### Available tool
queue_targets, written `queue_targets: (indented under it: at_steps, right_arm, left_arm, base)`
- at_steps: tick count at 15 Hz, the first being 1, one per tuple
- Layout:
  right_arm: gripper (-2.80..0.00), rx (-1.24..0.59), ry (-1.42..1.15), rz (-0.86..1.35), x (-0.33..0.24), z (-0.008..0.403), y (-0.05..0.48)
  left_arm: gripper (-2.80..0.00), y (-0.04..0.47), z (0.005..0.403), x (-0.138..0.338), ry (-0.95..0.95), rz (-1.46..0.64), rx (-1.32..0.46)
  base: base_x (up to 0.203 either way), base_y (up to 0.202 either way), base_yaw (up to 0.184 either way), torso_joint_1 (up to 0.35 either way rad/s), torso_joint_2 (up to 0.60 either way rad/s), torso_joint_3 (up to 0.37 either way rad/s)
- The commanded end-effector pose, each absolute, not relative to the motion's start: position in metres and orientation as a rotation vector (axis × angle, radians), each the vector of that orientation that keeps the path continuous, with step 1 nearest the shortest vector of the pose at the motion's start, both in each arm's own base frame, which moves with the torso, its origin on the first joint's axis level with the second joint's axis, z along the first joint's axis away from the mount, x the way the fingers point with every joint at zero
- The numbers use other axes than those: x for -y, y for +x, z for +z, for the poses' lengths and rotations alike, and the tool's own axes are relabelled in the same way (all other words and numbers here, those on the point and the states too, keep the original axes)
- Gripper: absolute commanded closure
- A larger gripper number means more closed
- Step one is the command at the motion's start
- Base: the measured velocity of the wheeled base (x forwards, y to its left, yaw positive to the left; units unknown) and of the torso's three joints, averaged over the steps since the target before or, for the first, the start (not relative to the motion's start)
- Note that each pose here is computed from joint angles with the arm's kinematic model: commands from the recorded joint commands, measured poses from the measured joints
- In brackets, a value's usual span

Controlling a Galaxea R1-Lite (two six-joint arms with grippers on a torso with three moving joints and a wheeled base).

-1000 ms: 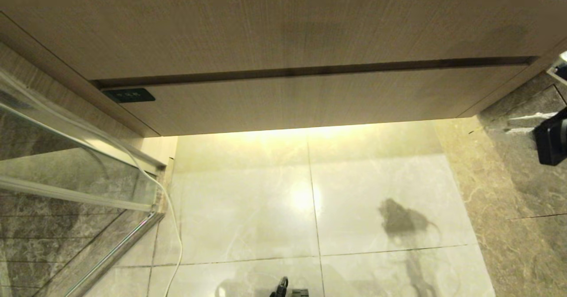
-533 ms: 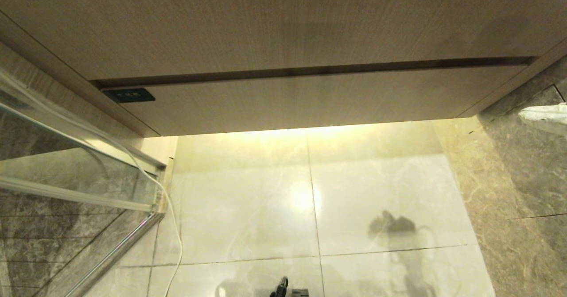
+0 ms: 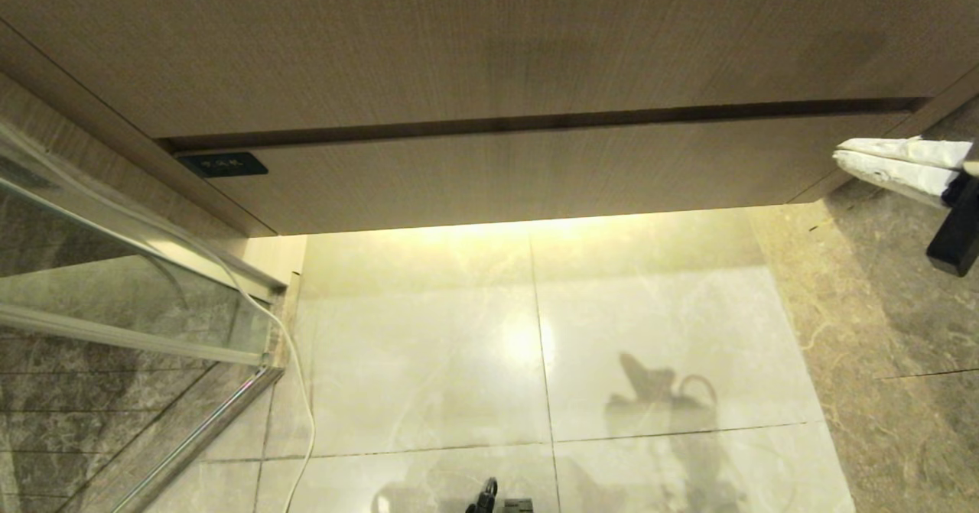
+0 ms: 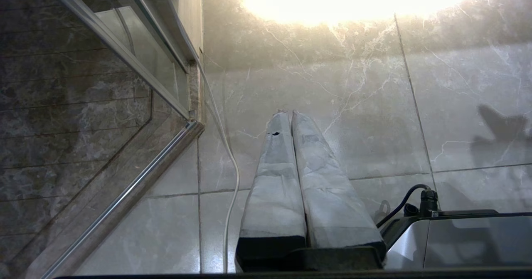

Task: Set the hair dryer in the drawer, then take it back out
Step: Pull open the drawer

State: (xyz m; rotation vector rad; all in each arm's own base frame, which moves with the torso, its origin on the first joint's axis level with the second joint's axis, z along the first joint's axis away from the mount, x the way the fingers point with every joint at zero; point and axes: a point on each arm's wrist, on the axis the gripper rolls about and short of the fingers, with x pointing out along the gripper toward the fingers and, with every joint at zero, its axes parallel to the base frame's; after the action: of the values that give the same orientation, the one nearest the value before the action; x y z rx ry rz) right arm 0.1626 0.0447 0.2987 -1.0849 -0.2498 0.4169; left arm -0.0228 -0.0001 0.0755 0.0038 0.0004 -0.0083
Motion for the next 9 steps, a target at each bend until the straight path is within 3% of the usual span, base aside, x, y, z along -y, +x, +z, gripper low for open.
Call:
queue_targets:
  at_steps: [1,5,9]
  right_arm:
    - [-2.80,0.233,-1.127,0.501,-0.054,0.288,0.185]
    - [-2.80,0.253,-1.119,0.650,-0.066,0.278,0.213]
    - [-2.80,0.245,-1.123,0.663,-0.076,0.283,0.250]
  left_arm:
    - [0.00,-0.023,0.075,0.000,0.004,-0.009,-0.001]
    - [0.00,-0.023,0.075,0.000,0.004,-0.009,-0.001]
    - [0.00,-0.023,0.075,0.000,0.004,-0.008,0.000]
  base:
    - [0.000,0.000,0.000,0.000,0.00,0.000]
    - [0.000,0.000,0.000,0.000,0.00,0.000]
    - [0.000,0.000,0.000,0.000,0.00,0.000]
